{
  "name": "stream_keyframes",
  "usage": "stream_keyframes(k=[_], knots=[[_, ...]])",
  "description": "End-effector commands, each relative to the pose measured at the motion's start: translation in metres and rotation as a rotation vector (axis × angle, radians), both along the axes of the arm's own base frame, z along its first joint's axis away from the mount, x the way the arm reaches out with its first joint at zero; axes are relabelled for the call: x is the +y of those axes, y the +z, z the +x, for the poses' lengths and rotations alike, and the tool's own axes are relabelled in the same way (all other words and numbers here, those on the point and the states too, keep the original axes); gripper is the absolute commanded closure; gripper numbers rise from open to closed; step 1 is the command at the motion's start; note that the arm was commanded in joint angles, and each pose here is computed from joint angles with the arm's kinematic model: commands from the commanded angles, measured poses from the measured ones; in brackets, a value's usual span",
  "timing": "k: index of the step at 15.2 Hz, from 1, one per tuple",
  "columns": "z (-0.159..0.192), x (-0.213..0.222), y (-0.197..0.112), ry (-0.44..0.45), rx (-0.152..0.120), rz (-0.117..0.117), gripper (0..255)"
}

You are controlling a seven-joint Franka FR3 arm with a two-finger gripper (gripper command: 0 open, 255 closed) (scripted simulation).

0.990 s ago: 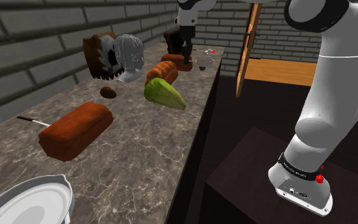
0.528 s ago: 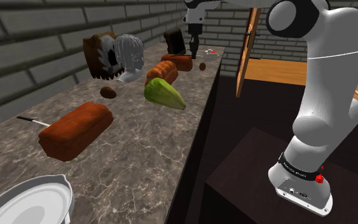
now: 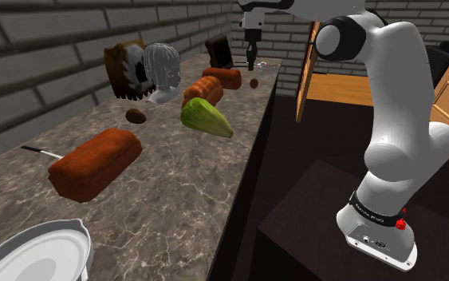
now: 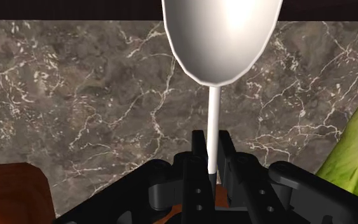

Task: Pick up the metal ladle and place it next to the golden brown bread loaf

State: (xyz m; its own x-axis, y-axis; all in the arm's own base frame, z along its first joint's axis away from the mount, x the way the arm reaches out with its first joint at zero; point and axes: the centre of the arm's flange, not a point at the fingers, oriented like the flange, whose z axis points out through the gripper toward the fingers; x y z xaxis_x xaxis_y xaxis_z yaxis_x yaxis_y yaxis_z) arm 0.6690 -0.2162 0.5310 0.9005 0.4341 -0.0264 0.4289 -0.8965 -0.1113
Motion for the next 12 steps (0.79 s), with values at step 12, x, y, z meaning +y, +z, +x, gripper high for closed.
stream_keyframes(k=[12], knots=[[0.001, -0.002, -0.067, 0.001, -0.001, 0.000, 255]])
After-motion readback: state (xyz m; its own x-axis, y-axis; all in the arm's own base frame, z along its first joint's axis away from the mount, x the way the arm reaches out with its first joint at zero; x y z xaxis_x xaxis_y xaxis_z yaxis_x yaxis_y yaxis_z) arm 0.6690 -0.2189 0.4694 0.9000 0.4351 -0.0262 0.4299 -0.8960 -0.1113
